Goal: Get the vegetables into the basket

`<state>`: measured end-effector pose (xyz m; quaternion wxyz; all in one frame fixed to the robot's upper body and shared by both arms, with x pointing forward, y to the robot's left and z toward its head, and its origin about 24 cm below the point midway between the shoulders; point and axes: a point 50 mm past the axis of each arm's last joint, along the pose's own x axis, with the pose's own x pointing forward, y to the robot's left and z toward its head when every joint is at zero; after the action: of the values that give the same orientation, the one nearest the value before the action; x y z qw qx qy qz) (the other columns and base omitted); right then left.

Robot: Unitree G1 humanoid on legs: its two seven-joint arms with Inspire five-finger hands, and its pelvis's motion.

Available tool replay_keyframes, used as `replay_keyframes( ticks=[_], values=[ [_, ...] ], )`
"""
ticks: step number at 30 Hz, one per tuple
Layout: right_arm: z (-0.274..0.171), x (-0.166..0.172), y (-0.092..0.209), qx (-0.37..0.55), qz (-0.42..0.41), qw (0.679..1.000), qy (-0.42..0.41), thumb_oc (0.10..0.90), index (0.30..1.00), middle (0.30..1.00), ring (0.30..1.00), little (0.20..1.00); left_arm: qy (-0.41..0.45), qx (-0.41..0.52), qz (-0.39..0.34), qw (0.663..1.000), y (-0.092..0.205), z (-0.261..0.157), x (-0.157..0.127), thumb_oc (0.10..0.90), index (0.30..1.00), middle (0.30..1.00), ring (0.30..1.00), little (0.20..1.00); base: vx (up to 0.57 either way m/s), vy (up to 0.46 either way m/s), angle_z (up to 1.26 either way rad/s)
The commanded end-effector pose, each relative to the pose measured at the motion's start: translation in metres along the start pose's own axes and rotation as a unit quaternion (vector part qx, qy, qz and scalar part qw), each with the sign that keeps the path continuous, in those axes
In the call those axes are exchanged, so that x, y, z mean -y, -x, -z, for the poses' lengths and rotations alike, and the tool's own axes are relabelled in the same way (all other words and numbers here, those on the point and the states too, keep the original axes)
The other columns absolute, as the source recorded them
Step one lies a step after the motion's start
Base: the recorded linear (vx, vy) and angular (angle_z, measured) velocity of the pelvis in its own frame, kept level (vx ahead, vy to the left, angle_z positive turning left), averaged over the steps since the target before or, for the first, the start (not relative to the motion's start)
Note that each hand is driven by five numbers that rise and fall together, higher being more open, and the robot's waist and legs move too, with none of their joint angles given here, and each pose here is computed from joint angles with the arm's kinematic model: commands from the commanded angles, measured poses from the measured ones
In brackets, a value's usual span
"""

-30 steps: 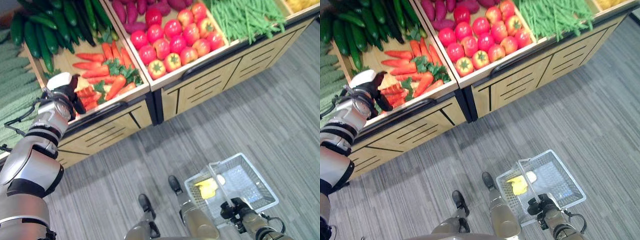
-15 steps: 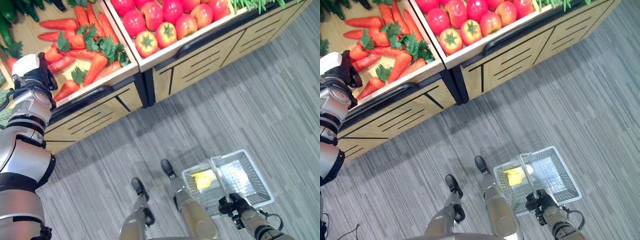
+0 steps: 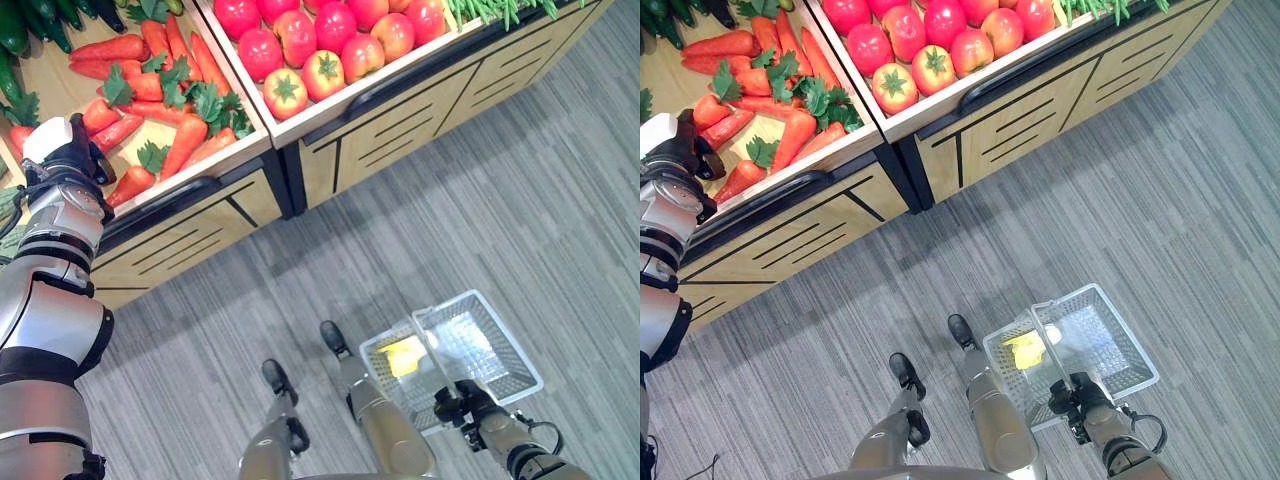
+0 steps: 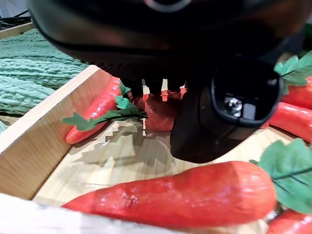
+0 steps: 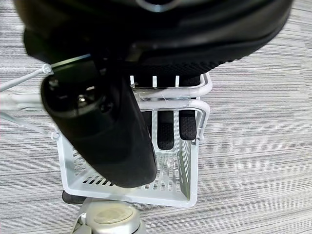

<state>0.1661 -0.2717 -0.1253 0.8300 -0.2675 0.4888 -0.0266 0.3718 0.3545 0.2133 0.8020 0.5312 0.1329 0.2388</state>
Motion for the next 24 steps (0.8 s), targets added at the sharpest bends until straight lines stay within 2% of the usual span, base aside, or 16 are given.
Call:
replay_keyframes(
  ticks=[1,6,13,24],
  values=[
    [0.04,0.006,0.007,-0.065,0.004,0.998,0.019,0.4,0.3,0.3,0.3,0.3,0.014,0.03,0.002,0.999,0.0,-0.017,-0.001,0.9,1.0,1.0,1.0,1.0,0.0,0.0,0.0],
    [0.041,0.007,0.007,-0.066,0.005,0.998,0.017,0.4,0.3,0.3,0.3,0.3,0.008,0.081,-0.023,0.996,0.001,-0.042,-0.018,0.9,1.0,1.0,1.0,1.0,0.0,0.0,0.0],
    [0.042,0.008,0.007,-0.067,0.006,0.998,0.012,0.4,0.3,0.3,0.3,0.3,0.008,0.106,-0.046,0.993,0.002,-0.054,-0.034,0.9,1.0,1.0,1.0,1.0,-0.02,0.009,0.04],
    [0.046,0.01,0.008,-0.078,0.009,0.997,0.017,0.4,0.3,0.3,0.3,0.3,-0.001,0.094,-0.048,0.994,0.001,-0.048,-0.038,0.9,1.0,1.0,1.0,1.0,-0.02,0.003,0.03]
  ],
)
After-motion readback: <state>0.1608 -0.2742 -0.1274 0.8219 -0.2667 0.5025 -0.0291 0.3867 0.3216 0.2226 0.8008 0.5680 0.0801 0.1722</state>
